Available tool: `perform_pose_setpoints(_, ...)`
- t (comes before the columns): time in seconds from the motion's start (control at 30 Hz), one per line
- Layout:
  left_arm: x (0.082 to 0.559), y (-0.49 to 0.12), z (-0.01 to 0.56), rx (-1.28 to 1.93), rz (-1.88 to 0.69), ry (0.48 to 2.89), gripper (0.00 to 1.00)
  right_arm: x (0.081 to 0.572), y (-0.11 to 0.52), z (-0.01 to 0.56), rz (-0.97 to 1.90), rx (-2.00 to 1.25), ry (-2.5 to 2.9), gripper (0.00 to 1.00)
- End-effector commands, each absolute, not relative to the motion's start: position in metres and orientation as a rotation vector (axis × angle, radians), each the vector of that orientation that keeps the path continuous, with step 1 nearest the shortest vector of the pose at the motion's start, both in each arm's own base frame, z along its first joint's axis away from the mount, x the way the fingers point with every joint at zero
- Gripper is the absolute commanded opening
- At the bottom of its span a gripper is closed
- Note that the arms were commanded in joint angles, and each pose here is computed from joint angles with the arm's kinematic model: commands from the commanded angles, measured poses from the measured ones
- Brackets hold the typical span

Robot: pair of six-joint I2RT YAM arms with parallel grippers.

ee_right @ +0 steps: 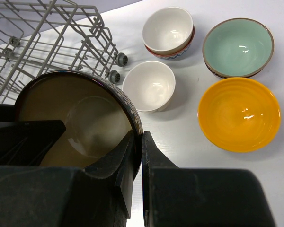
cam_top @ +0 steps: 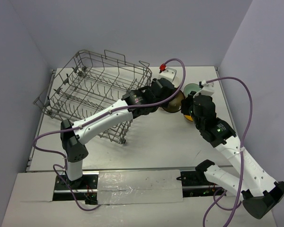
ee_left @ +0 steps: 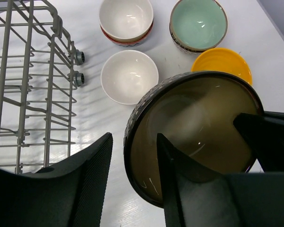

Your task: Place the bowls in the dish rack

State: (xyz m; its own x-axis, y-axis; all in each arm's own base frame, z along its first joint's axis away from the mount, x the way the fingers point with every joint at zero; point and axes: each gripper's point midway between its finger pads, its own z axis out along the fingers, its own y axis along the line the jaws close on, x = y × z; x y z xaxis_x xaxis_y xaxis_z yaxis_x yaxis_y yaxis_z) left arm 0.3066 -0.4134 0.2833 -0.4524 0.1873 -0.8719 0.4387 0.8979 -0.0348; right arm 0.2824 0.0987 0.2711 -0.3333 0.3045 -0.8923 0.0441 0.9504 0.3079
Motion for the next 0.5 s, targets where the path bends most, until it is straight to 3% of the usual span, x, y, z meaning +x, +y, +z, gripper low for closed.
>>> perform_pose_setpoints(0.0,0.3057,-0.4132,0.3118,0.402,-0.339,1.993,0.49,0.2865,0.1015,0.3133,0.362,0.313,1.754,0.0)
perform_pose_setpoints(0.27,0.3049,-0.4133,0.3141,0.4,-0.348,1.992,0.45,0.2859,0.1017,0.3144,0.361,0.31,1.751,0.0)
perform_pose_setpoints(0.37,0.3047,-0.4134,0.3155,0.399,-0.349,1.988,0.38,0.2861,0.1022,0.3151,0.362,0.311,1.749,0.0)
perform_pose_setpoints(0.47,0.3047,-0.4133,0.3176,0.398,-0.347,1.981,0.24,0.2869,0.1041,0.3119,0.364,0.307,1.759,0.0)
